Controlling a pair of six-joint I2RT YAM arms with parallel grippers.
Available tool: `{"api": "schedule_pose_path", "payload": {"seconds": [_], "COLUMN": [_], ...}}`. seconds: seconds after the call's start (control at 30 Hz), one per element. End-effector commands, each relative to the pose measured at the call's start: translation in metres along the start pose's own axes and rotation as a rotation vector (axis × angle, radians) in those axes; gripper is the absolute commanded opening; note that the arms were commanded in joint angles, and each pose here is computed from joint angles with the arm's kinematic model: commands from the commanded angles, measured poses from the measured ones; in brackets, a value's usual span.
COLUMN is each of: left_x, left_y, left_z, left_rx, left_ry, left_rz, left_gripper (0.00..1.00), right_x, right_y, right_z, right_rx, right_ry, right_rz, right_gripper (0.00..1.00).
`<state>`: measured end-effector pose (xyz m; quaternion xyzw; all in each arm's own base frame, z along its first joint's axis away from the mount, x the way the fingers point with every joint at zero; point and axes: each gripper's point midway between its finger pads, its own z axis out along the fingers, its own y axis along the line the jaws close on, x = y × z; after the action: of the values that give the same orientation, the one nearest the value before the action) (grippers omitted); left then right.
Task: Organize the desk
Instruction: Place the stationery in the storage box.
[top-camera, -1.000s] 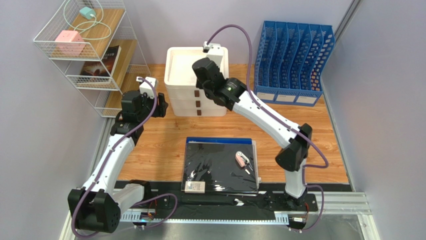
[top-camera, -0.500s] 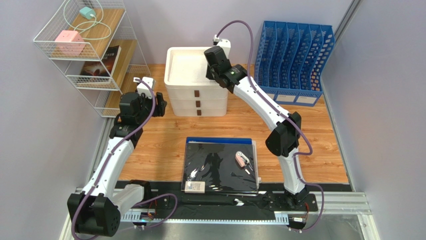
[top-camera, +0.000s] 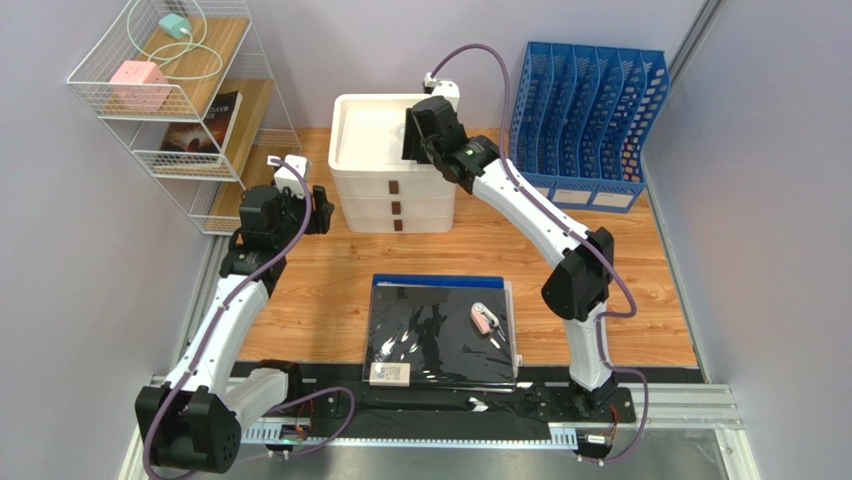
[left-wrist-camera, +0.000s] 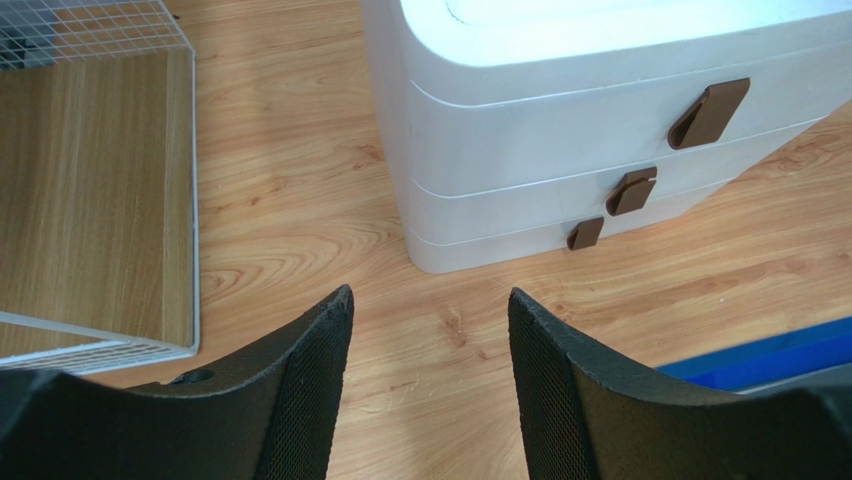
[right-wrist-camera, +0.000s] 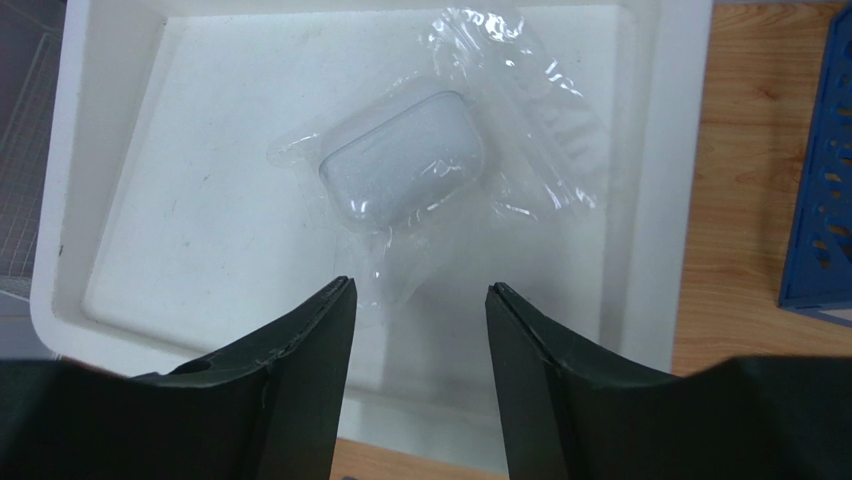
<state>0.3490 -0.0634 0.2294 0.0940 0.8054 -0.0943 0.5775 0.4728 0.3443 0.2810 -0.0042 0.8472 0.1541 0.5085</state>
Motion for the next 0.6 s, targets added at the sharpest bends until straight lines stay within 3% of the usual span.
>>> {"api": "schedule_pose_path", "payload": {"seconds": [0.0,0.1,0.23,0.33,0.37,0.43,0.47,0.53,0.57], "left_x": [-0.013,-0.013,-0.013,-0.015,-0.015,-0.014,-0.015,-0.013,-0.015], "left_y": [0.002,0.002,0.004,0.004,0.003,0.003,0.003,0.004,0.003], "left_z": [-0.001,0.0,-0.001,-0.003,-0.003,-0.003,-0.002,-0.001,-0.001], "left_rx": [-0.011,-0.008,-0.019,-0.02,-0.019,-0.017,-0.019,-0.019,-0.017], "left_ry": [-0.06,-0.058,-0.059,-0.068,-0.07,-0.069,-0.072,-0.064,-0.069], "left_rz": [-0.002,-0.002,-0.001,0.001,0.0,-0.001,-0.002,-0.003,-0.001], "left_gripper": [0.64,0.64,0.64,0.64,0.64,0.64,0.64,0.64,0.64], "right_x": [-0.074,-0.079,-0.053,0.009,0.052,0.091,0.136,0.174,0.179], "right_y": [0.018,0.024,0.024,0.008,-0.01,-0.038,-0.066,-0.093,-0.092], "right_z": [-0.074,-0.11,-0.155,-0.178,-0.179,-0.179,-0.181,-0.186,-0.192], "right_rx": [-0.111,-0.132,-0.087,-0.011,0.023,0.1,0.158,0.202,0.168], "right_ry": [-0.202,-0.242,-0.246,-0.183,-0.123,-0.092,-0.036,-0.012,-0.039], "right_rz": [0.048,0.028,-0.025,-0.026,-0.059,-0.037,-0.014,0.028,0.132], "right_gripper": [0.54,0.58,0.62,0.77,0.78,0.79,0.79,0.81,0.81]}}
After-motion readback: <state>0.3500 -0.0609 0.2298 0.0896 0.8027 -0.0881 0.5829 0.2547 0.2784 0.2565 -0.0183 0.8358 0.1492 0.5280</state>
